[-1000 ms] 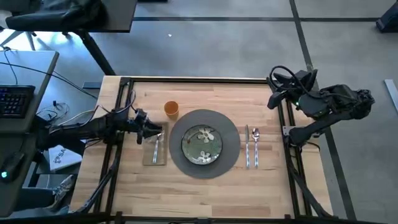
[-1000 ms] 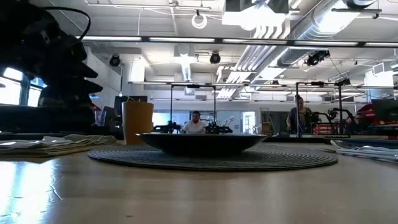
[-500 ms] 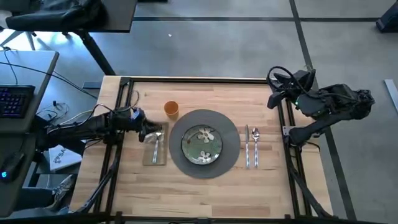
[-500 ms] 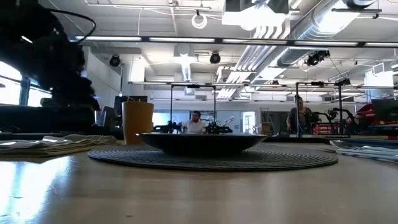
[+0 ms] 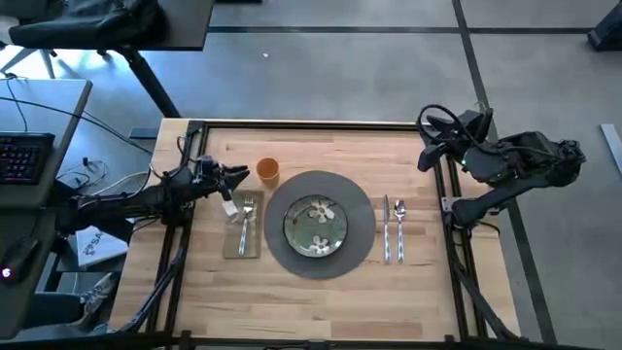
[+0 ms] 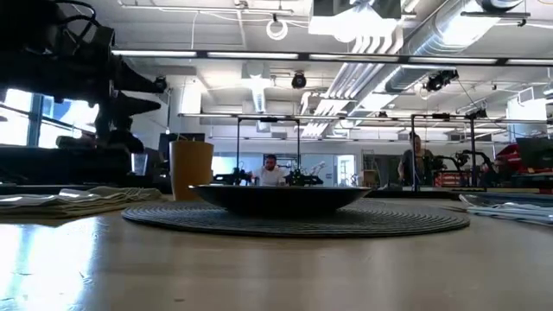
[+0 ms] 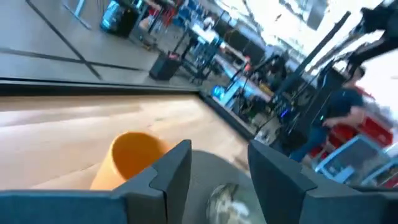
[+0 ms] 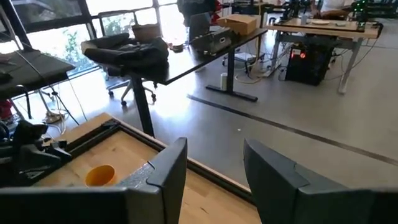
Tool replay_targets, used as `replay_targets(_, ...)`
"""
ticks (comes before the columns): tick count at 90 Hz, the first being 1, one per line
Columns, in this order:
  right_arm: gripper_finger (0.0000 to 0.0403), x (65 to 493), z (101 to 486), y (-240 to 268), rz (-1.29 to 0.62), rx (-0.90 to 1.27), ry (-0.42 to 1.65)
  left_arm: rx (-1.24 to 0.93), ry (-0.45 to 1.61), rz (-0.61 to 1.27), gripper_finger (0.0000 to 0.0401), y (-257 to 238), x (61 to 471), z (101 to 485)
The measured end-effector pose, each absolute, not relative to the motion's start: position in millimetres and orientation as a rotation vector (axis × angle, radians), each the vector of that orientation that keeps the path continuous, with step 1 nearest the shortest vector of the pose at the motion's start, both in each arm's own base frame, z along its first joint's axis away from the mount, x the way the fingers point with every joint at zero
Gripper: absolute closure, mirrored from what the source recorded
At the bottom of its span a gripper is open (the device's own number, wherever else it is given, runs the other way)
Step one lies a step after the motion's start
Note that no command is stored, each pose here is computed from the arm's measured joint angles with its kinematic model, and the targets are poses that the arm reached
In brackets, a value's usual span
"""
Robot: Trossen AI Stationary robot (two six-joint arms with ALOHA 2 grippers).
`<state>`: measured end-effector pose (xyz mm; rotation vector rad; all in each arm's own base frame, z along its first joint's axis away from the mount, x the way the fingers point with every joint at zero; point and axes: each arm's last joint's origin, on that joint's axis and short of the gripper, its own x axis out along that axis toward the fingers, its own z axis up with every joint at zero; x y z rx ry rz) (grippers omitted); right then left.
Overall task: Set table place
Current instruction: Return to Home Position
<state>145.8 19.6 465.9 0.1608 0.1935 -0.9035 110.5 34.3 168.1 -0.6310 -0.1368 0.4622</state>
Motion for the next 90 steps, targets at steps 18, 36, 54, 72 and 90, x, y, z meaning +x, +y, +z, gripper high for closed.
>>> replay_targets(18, 0.0265, 146, 465, 20, -0.901, 0.156, 0.201, -0.705, -0.202, 0.45, 0.0287, 27, 112, 173)
replay_targets(36, 0.0265, 146, 465, 20, -0.898, 0.157, 0.204, -0.803, -0.178, 0.595, 0.029, 17, 114, 162)
replay_targets(54, 0.0265, 146, 465, 20, -0.886, 0.161, 0.211, -0.841, -0.095, 0.672, 0.029, 6, 117, 148)
replay_targets(72, 0.0265, 146, 465, 20, -0.884, 0.144, 0.219, -1.016, -0.121, 0.819, 0.029, 3, 113, 132)
replay_targets(90, 0.0265, 145, 464, 20, -0.868, 0.134, 0.241, -1.083, -0.164, 0.858, 0.029, 1, 113, 128)
